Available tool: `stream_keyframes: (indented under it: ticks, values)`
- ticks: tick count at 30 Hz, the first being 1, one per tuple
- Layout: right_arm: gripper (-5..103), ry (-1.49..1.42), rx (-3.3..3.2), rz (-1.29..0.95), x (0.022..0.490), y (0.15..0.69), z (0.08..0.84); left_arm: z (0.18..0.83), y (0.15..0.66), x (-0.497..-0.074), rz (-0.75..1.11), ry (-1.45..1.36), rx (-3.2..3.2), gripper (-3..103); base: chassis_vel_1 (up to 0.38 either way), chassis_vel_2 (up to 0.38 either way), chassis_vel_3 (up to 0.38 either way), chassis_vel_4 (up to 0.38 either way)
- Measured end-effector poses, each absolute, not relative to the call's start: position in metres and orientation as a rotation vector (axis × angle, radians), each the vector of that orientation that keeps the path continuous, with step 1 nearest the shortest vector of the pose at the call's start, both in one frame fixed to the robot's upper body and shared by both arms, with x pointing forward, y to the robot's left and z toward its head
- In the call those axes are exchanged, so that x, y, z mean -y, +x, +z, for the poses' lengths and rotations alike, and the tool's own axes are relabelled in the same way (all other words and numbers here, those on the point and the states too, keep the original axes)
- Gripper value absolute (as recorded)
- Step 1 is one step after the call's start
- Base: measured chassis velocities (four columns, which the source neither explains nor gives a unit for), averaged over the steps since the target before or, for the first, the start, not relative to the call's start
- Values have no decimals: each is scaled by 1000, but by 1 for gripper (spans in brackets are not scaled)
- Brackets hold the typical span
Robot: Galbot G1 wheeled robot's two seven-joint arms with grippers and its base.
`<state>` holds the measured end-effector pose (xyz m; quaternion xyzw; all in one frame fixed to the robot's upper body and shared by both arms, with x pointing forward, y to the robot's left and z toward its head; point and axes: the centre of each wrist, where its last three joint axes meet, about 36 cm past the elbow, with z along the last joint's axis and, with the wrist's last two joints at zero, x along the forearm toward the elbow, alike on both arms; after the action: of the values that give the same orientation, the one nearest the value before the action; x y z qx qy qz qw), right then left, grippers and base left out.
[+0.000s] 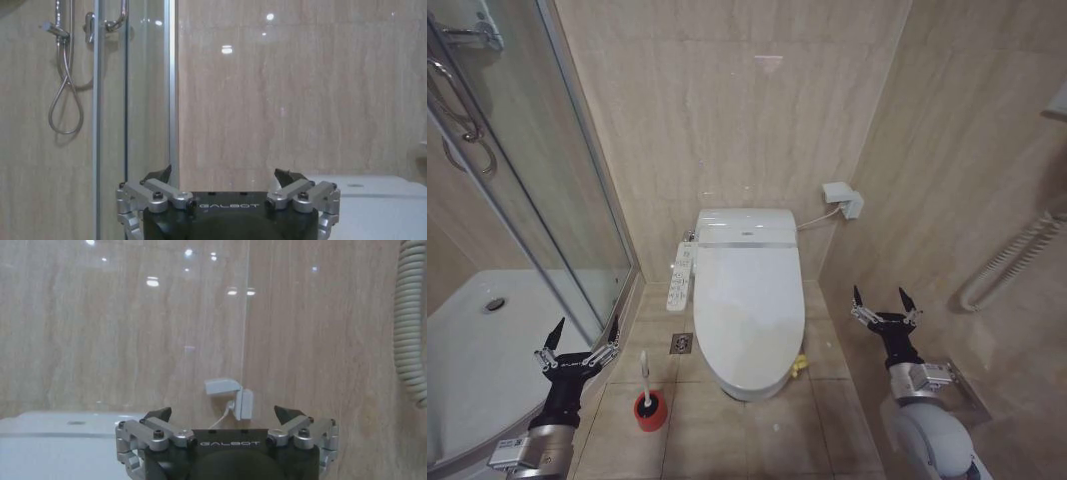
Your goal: Open the toilet lid, clean the toilet bowl with a toilet brush, close the toilet lid, and flush.
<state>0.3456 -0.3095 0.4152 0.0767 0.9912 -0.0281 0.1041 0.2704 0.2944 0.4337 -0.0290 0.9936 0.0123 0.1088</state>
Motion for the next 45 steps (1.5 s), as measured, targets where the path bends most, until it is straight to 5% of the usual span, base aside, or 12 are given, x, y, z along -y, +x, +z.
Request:
stream_keyframes:
  ticks: [25,45]
  values:
    - [100,226,-2923,-83,309,346,415,434,271,-294,36,-85,-2921,100,4,1,2,4]
    - [100,226,-2923,-83,309,346,415,434,271,-294,36,-85,-2922,100,221,-227,-229,220]
